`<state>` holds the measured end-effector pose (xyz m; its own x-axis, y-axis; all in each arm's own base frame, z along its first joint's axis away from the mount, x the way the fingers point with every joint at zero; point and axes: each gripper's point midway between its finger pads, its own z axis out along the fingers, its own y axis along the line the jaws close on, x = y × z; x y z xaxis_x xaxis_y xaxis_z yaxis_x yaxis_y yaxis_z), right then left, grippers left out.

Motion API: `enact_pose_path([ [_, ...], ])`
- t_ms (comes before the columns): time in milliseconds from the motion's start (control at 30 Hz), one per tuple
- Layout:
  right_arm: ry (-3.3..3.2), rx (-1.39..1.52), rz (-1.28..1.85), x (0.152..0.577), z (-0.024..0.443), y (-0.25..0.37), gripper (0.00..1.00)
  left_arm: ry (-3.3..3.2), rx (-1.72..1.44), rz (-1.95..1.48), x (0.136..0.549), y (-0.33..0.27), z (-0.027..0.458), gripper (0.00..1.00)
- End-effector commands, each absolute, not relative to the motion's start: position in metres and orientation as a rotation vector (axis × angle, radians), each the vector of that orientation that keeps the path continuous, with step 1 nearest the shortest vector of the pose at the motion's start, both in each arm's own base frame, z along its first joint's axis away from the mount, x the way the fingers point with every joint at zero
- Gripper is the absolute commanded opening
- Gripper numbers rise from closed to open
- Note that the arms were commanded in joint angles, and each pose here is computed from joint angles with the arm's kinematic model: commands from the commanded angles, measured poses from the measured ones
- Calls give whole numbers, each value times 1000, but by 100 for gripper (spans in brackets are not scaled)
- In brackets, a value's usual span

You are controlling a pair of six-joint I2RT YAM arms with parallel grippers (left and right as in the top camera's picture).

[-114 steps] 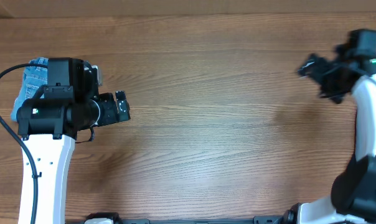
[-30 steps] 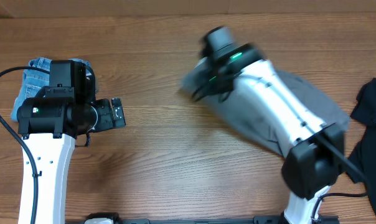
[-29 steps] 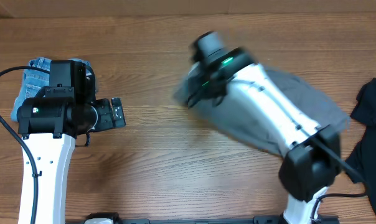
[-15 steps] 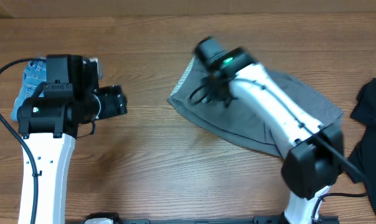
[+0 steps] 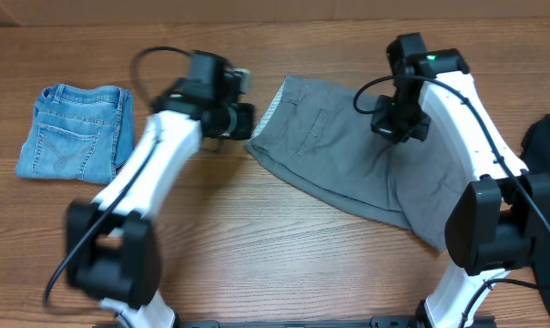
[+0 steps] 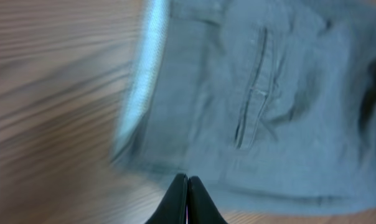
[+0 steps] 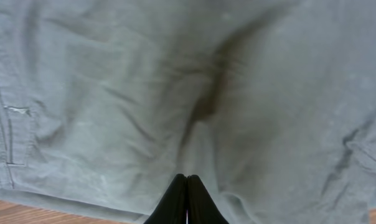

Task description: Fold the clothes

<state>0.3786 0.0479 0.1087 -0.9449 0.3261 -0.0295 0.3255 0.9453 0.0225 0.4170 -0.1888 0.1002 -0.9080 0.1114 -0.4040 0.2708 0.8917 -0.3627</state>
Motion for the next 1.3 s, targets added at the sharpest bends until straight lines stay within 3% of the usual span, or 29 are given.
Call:
enact_pose_path([
  [0, 3061, 499, 66, 373, 122, 44, 4, 2671, 461, -657, 412, -228, 75, 4],
  [267, 3047, 468, 71, 367, 136, 42, 4, 2843, 320, -242, 419, -193, -15, 4],
  [467, 3052, 438, 68, 366, 136, 42, 10, 3042, -251, 350, 384, -74, -49, 4],
  [600, 3044, 433, 70, 369, 132, 42, 26, 3096, -452, 396, 373, -22, -46, 4],
  [767, 3117, 445, 105, 351, 103, 47, 44, 3172, -490, 252, 366, -3, -45, 4],
  [1000, 3244, 532, 150, 308, 46, 53, 45, 3187, -494, 270, 361, 9, -39, 4],
  [1167, 3213, 522, 285, 309, 24, 66, 45, 3174, -465, 262, 364, 9, -34, 4],
  [1267, 3141, 497, 339, 325, 19, 70, 34, 3166, -465, 259, 365, 9, -31, 4],
])
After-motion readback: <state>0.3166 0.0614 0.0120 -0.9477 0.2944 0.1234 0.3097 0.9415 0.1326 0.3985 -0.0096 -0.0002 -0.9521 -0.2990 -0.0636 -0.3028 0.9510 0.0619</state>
